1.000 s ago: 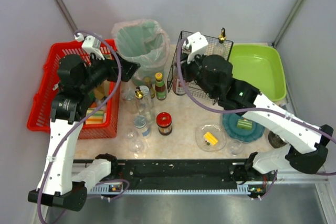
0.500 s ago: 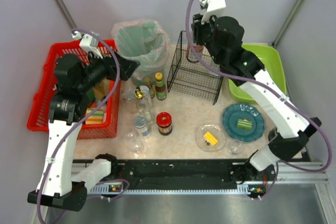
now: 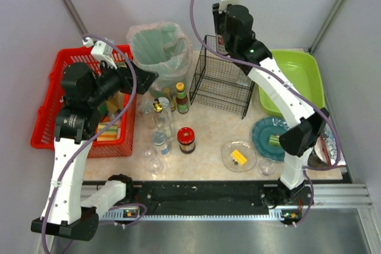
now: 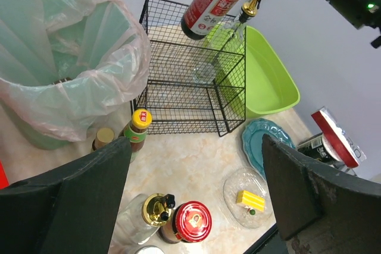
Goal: Clear the kitchen counter
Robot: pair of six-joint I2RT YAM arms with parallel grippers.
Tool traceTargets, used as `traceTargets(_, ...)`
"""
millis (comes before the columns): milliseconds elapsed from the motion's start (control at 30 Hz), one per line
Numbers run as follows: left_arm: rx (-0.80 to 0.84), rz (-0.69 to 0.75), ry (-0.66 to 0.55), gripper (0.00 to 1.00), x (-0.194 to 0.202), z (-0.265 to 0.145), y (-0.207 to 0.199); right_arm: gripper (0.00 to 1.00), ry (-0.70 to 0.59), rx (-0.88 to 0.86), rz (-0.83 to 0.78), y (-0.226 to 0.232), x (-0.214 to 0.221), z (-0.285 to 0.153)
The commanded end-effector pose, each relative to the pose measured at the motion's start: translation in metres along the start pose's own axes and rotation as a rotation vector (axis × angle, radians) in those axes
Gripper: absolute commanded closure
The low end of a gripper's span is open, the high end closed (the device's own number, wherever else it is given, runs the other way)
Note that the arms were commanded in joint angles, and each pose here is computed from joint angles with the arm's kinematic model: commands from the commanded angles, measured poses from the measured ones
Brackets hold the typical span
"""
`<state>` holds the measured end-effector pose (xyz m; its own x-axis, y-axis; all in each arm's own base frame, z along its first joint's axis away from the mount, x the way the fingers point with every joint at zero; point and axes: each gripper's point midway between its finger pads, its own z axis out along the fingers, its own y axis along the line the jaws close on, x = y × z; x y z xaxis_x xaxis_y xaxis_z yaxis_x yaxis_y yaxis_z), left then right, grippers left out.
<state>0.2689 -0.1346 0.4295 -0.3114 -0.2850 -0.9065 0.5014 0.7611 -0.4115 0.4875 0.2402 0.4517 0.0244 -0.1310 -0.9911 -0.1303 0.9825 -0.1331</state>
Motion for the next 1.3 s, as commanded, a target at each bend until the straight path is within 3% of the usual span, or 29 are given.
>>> traceTargets(0,0.028,0.049,-0.036,0.06,-0.012,-0.007,-0.011,1.00,-0.241,0.145,0.113,-0.036,-0.081,-0.008)
traceTargets(333,0.059,0.076,-0.065,0.05,-0.019,-0.009,-0.017,1.00,-0.179,0.200,0.113,-0.047,-0.047,0.016)
traceTargets(1267,-0.001,0.062,0.003,0.05,0.016,0.010,0.015,1.00,0.031,0.240,0.220,-0.037,0.089,0.065)
